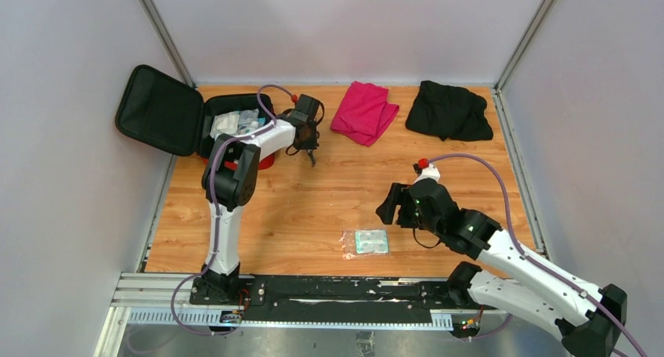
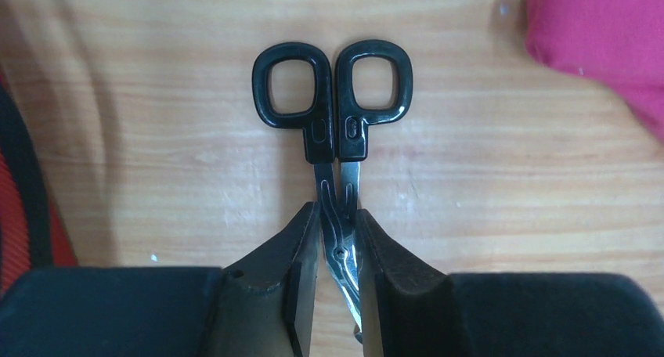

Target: Organize the medicine kit

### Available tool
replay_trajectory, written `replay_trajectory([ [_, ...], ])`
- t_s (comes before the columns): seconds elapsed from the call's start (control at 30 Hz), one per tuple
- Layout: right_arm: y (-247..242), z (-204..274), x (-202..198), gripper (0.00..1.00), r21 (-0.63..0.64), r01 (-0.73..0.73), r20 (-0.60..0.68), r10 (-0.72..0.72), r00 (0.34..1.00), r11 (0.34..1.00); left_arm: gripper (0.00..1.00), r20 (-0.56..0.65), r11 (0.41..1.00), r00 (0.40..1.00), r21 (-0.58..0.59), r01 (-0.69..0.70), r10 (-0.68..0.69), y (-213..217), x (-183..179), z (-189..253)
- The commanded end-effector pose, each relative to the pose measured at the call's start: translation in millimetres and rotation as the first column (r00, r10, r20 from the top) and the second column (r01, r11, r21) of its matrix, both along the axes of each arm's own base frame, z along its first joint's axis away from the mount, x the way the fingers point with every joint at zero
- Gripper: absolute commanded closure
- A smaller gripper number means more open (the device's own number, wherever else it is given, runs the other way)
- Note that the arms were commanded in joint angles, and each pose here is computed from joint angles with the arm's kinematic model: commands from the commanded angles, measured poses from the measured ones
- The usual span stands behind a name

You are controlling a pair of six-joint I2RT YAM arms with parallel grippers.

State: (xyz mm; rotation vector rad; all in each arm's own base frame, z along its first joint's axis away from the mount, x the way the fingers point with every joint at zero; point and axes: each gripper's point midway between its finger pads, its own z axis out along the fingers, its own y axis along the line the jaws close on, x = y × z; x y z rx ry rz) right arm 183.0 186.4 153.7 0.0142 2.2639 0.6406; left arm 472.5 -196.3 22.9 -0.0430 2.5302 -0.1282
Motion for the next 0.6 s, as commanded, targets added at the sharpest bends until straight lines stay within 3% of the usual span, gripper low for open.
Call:
replay_trajectory([
  [0.0,-6.3,-10.2,-1.1,0.29,-0.014,0.074,-0.085,-0.075,0.994,0.997,0.74,-0.204,0.996,0.977,0.050,0.073,-0.061,0.3,-62.9,-48.5],
  [0.13,-2.5,-0.6,-4.2,0.31,0.031,0.077,-0.097,-0.074,0.992,0.997,0.75,-0.201,0.998,0.978,0.021,0.065,-0.060,-6.2,-70.3,-46.3],
  [0.57,-26.2,-15.4,0.5,0.32,0.066,0.276,-0.113,-0.267,0.957,0.959,0.77,-0.211,0.991,0.970,0.030,0.130,-0.121,-23.5,-99.3,-53.5],
])
